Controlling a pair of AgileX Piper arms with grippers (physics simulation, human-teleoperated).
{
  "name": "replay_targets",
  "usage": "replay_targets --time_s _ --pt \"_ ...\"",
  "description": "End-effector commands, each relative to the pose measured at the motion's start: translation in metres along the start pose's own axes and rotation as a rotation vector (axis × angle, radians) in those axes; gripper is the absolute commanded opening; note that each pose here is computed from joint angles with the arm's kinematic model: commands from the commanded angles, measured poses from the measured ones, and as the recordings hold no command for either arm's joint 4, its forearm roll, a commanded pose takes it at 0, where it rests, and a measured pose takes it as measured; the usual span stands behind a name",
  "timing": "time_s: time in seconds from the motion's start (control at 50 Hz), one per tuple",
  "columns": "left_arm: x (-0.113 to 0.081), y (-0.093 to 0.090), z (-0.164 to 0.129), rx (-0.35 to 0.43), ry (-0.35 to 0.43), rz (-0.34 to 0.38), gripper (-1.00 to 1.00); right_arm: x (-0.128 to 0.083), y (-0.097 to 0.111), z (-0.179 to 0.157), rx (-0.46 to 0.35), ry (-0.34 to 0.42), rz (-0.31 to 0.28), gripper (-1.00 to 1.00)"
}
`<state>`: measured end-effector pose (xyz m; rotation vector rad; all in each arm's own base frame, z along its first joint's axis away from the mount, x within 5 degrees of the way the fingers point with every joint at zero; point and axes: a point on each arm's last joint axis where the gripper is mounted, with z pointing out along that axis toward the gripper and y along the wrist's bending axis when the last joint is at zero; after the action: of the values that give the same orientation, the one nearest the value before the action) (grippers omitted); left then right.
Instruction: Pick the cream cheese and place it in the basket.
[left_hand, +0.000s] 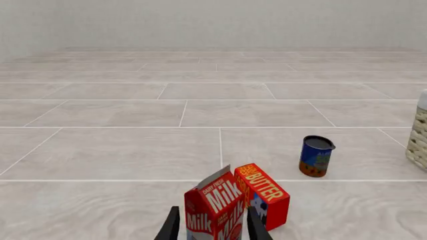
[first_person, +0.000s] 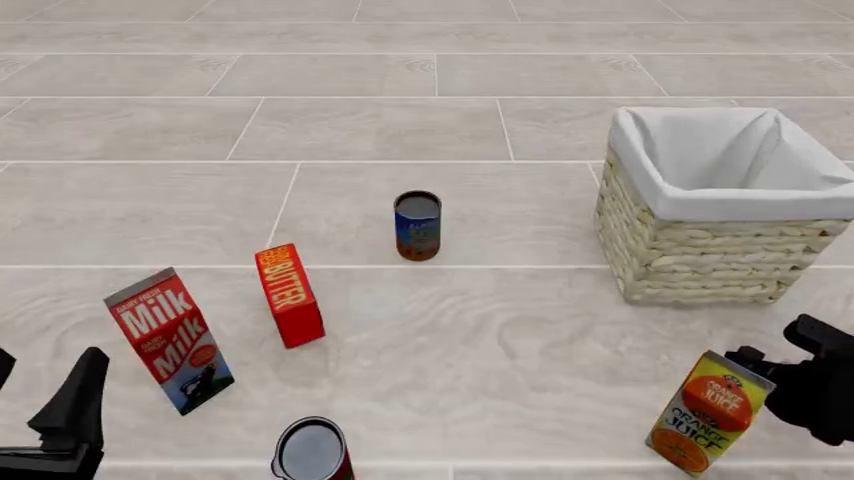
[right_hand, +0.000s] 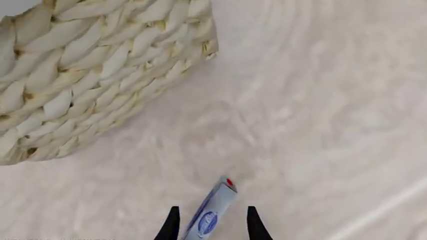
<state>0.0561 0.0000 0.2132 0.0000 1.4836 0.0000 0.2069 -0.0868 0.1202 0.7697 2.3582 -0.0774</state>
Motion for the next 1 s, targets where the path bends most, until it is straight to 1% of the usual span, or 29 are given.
replay_targets --time_s 0.02,0.2,0.24,0.26,0.28,0.36,0.44,0.58,0.6,0.66,0.7,0.72,0.76,0.78,0.8,0.84,0.94,1.0 --pt "0.000 0.000 0.000 0.000 0.000 0.000 1.00 0.013 -0.004 0.011 0.004 0.036 -0.040 1.00" --pt "0.000 0.000 0.000 0.000 0.000 0.000 1.00 0.015 -0.004 0.013 0.003 0.039 -0.041 1.00" --pt "0.000 0.000 0.000 0.000 0.000 0.000 1.00 0.015 -0.004 0.012 0.004 0.035 -0.027 1.00" --pt "0.000 0.000 0.000 0.000 0.000 0.000 1.00 0.015 -0.005 0.012 0.006 0.034 -0.032 1.00" --pt "0.000 0.000 0.000 0.000 0.000 0.000 1.00 0.013 -0.004 0.009 0.003 0.024 -0.025 -1.00" --pt "0.000 0.000 0.000 0.000 0.000 0.000 1.00 0.007 -0.008 0.004 0.012 0.002 -0.018 -1.00" --pt "0.000 0.000 0.000 0.000 0.000 0.000 1.00 0.002 -0.003 -0.003 -0.001 -0.012 -0.009 -1.00" --pt "0.000 0.000 0.000 0.000 0.000 0.000 1.00 -0.008 -0.002 -0.012 -0.005 -0.044 0.001 -1.00" --pt "0.000 0.000 0.000 0.000 0.000 0.000 1.00 -0.013 -0.001 -0.019 -0.009 -0.058 0.002 -1.00" --pt "0.000 0.000 0.000 0.000 0.000 0.000 1.00 -0.017 0.000 -0.027 -0.012 -0.074 0.005 -1.00" --pt "0.000 0.000 0.000 0.000 0.000 0.000 1.00 -0.020 0.001 -0.034 -0.016 -0.094 -0.005 -1.00" --pt "0.000 0.000 0.000 0.000 0.000 0.000 1.00 -0.022 0.001 -0.037 -0.015 -0.100 0.003 -1.00" --pt "0.000 0.000 0.000 0.000 0.000 0.000 1.00 -0.023 0.001 -0.038 -0.017 -0.102 -0.001 -1.00" --pt "0.000 0.000 0.000 0.000 0.000 0.000 1.00 -0.025 0.002 -0.039 -0.019 -0.105 -0.014 -1.00" --pt "0.000 0.000 0.000 0.000 0.000 0.000 1.00 -0.027 0.004 -0.042 -0.024 -0.112 -0.002 -1.00" --pt "0.000 0.000 0.000 0.000 0.000 0.000 1.00 -0.035 0.004 -0.051 -0.025 -0.141 -0.005 -1.00" --pt "0.000 0.000 0.000 0.000 0.000 0.000 1.00 -0.044 0.005 -0.063 -0.027 -0.162 0.004 -1.00" --pt "0.000 0.000 0.000 0.000 0.000 0.000 1.00 -0.046 0.006 -0.068 -0.030 -0.170 0.003 -1.00"
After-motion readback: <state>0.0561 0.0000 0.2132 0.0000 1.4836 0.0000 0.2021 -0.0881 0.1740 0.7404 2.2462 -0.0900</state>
